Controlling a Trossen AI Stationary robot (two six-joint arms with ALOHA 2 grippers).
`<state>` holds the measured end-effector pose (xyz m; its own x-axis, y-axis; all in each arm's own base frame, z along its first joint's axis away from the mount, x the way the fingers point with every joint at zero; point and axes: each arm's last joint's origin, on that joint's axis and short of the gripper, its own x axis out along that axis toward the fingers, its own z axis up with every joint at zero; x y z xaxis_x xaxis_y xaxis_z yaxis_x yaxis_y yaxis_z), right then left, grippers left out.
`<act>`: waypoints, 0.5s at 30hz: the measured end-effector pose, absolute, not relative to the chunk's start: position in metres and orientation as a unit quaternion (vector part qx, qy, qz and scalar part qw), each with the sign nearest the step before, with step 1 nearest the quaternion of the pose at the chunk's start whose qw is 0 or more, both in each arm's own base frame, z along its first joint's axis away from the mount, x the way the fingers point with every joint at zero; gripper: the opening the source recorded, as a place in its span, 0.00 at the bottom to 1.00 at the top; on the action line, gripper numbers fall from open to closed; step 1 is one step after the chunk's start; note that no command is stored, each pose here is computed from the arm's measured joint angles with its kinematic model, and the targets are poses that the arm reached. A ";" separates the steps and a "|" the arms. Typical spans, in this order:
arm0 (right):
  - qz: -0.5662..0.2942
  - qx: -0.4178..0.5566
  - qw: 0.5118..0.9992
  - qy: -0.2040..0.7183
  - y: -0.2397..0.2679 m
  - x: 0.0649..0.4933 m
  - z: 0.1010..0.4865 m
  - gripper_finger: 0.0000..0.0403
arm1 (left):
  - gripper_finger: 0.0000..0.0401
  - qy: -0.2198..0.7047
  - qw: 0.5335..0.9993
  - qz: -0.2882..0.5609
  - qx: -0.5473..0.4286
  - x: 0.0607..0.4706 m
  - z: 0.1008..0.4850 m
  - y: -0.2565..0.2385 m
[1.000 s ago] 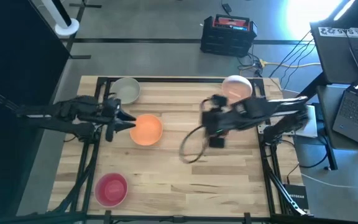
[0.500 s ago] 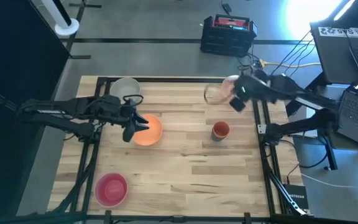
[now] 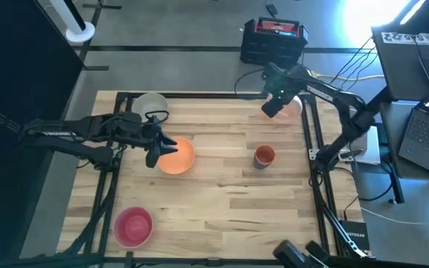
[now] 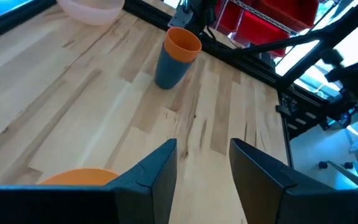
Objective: Nest bowls inside each other
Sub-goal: Move the light pink bowl to the middle of the table
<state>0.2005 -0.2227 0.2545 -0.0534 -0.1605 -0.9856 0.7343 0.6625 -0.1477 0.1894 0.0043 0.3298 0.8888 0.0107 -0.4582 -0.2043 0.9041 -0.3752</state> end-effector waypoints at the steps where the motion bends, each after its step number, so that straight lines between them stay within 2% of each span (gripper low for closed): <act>1: -0.340 0.228 0.650 0.640 -0.224 0.202 0.252 0.24 | 0.33 0.228 0.949 0.058 -0.210 0.189 0.330 0.005; 15: -0.286 0.272 0.642 0.657 -0.238 0.219 0.213 0.24 | 0.33 0.209 0.954 0.083 -0.196 0.179 0.335 0.017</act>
<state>0.2185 -0.2378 0.2128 -0.0276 -0.0097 -0.9996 0.7250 0.6882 -0.0267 0.1793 0.0173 0.3354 0.8986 0.0773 -0.4320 -0.2411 0.9094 -0.3390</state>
